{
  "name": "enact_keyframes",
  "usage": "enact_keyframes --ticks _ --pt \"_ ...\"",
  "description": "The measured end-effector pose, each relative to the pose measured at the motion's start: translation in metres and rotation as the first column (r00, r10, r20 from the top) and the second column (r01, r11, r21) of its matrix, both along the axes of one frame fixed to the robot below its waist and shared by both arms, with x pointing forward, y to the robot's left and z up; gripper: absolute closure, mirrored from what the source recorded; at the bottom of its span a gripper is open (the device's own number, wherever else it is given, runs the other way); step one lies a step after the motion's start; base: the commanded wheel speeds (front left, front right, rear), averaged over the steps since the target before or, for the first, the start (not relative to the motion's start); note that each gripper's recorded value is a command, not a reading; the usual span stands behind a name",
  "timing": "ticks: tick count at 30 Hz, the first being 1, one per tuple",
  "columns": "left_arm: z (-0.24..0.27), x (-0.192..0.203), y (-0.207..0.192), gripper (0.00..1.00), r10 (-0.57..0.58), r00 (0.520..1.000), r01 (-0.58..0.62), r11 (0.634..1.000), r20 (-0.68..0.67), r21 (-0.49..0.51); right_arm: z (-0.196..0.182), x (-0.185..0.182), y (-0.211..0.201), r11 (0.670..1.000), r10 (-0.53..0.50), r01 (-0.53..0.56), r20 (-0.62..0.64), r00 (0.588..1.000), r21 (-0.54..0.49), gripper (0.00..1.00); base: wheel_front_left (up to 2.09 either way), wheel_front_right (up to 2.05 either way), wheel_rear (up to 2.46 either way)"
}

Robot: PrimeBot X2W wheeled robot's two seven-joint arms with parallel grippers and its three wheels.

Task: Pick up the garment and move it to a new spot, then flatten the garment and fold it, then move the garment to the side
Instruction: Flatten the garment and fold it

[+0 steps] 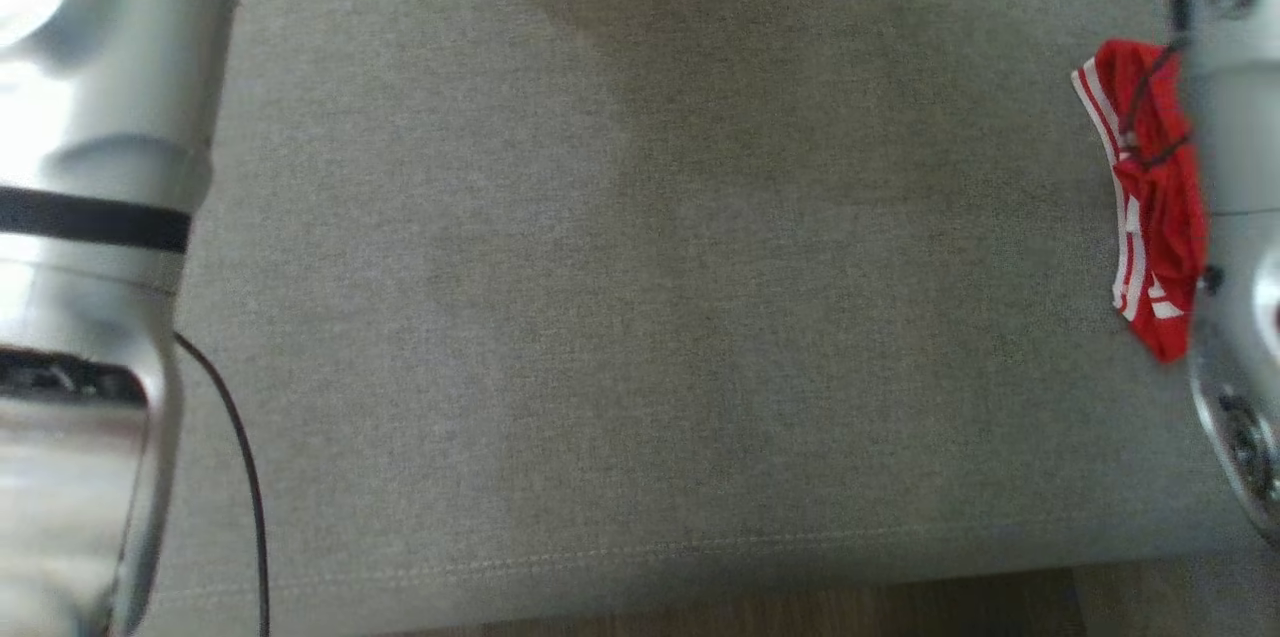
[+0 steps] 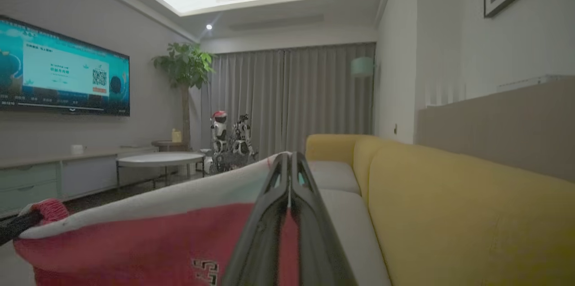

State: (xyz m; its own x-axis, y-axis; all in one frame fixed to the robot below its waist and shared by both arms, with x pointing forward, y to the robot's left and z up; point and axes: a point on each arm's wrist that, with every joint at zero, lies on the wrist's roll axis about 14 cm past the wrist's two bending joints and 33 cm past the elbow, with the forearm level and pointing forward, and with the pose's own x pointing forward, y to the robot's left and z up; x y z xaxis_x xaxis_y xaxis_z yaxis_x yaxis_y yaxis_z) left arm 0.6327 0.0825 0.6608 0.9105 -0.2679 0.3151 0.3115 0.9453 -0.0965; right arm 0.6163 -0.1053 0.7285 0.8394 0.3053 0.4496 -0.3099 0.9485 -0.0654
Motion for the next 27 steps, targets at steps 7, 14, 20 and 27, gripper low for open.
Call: enact_keyframes --ticks 7,14,20,27 --pt "-0.102 0.01 -0.003 1.0 0.017 0.962 -0.012 1.0 -0.273 0.021 -0.122 0.022 0.005 0.998 -0.027 0.003 -0.343 0.939 -0.07 1.0 0.0 0.0 0.0" --pt "-0.191 -0.01 0.005 1.0 0.03 0.886 -0.042 0.999 -0.463 -0.016 -0.223 0.005 0.006 1.0 -0.005 -0.003 -0.544 0.839 -0.013 1.0 0.0 0.0 0.0" --pt "-0.237 -0.069 0.013 1.0 0.016 0.838 -0.082 0.992 -0.545 -0.097 -0.292 -0.055 0.008 0.999 0.021 0.001 -0.661 0.75 0.033 1.0 0.0 0.0 0.0" --pt "-0.254 -0.138 0.015 1.0 0.0 0.827 -0.075 0.991 -0.563 -0.11 -0.302 -0.127 0.0 0.99 0.048 0.049 -0.647 0.761 0.132 1.0 0.0 0.0 0.0"
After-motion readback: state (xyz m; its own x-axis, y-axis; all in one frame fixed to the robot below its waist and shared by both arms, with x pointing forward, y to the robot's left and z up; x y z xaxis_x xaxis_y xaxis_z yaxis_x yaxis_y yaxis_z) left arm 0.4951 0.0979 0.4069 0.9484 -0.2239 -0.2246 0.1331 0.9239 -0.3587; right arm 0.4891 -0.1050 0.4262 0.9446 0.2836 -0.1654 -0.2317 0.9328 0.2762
